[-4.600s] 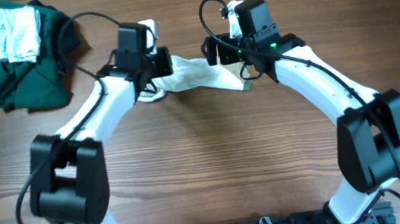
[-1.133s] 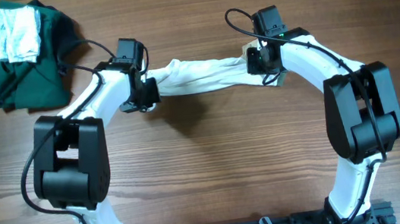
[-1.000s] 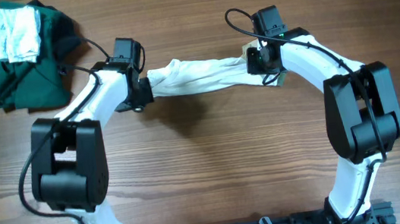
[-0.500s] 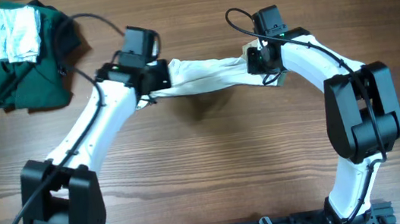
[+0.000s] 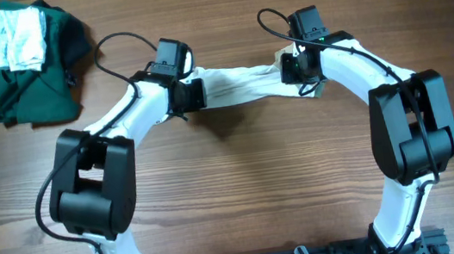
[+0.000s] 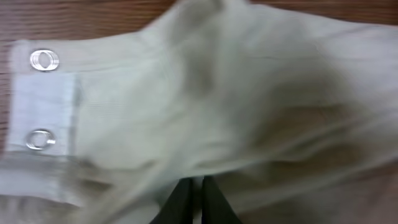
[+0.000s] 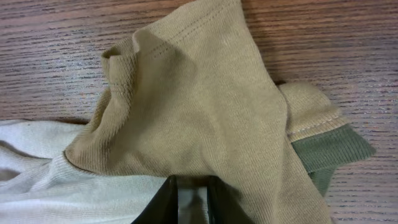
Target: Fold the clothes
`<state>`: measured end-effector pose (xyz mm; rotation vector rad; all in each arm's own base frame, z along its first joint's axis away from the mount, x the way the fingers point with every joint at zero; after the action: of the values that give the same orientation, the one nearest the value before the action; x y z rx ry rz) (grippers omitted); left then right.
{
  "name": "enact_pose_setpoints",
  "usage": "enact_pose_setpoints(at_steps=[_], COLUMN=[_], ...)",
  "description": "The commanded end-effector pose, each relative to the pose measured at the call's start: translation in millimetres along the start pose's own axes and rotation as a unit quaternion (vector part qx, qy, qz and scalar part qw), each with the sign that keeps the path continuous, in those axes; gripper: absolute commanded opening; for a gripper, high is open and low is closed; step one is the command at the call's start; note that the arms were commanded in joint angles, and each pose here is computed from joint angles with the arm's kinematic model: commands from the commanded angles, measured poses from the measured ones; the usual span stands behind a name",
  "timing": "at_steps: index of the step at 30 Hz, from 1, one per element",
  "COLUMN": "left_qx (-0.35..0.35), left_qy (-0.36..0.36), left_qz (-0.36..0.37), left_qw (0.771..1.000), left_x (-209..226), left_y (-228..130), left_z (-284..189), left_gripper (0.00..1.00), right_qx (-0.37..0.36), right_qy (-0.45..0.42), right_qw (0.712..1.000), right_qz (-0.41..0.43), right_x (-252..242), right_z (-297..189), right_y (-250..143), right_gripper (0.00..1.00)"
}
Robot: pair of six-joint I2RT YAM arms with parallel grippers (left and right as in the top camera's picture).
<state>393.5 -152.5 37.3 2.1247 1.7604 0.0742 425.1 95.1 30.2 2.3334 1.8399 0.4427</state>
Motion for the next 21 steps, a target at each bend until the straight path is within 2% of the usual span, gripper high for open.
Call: enact_pose_setpoints(at_steps=[1, 8, 10, 16, 18, 21], left_qx=[0.001, 0.003, 0.0, -0.011, -0.021, -0.048], left_qy=[0.036, 0.083, 0.115, 0.199, 0.205, 0.197], left_qz=[-0.025, -0.042, -0.032, -0.022, -0.022, -0.02], left_qw=[0.999, 0.996, 0.993, 0.98, 0.978, 0.979], left_x=[34.0, 81.1, 93.6, 116.4, 116.6, 110.1], left_y=[2.5, 1.3, 2.4, 7.2, 12.7, 24.2], left_z=[2.7, -5.5, -8.1, -19.9, -27.0, -43.9], left_gripper=[0.06, 0.06, 0.06, 0.07, 0.07, 0.13], right_qx=[0.034, 0.034, 0.034, 0.035, 0.034, 0.034], right_qy=[-0.006, -0.006, -0.006, -0.009, -0.016, -0.015], right_qw=[0.999, 0.999, 0.999, 0.999, 0.999, 0.999], right_qz=[-0.003, -0.003, -0.003, -0.003, -0.003, -0.003], right_x=[-8.1, -8.1, -8.1, -9.1, -11.0, -10.9], right_z=[17.4, 17.4, 17.4, 17.3, 17.3, 17.3], right_y=[-19.1, -19.0, -19.0, -19.6, -19.6, -19.5], right_gripper=[0.17, 0.17, 0.17, 0.17, 0.17, 0.17])
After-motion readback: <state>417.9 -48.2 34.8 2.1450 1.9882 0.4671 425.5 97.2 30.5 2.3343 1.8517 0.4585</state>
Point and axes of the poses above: each gripper's point midway between its finger pads, its own z axis out along the fingers, its own x axis along the line the jaws close on, y = z × x, the point moved 3 cm from there along -z, back along the fingers, and after that the axes turned 9 degrees about z, right-handed, at the moved point
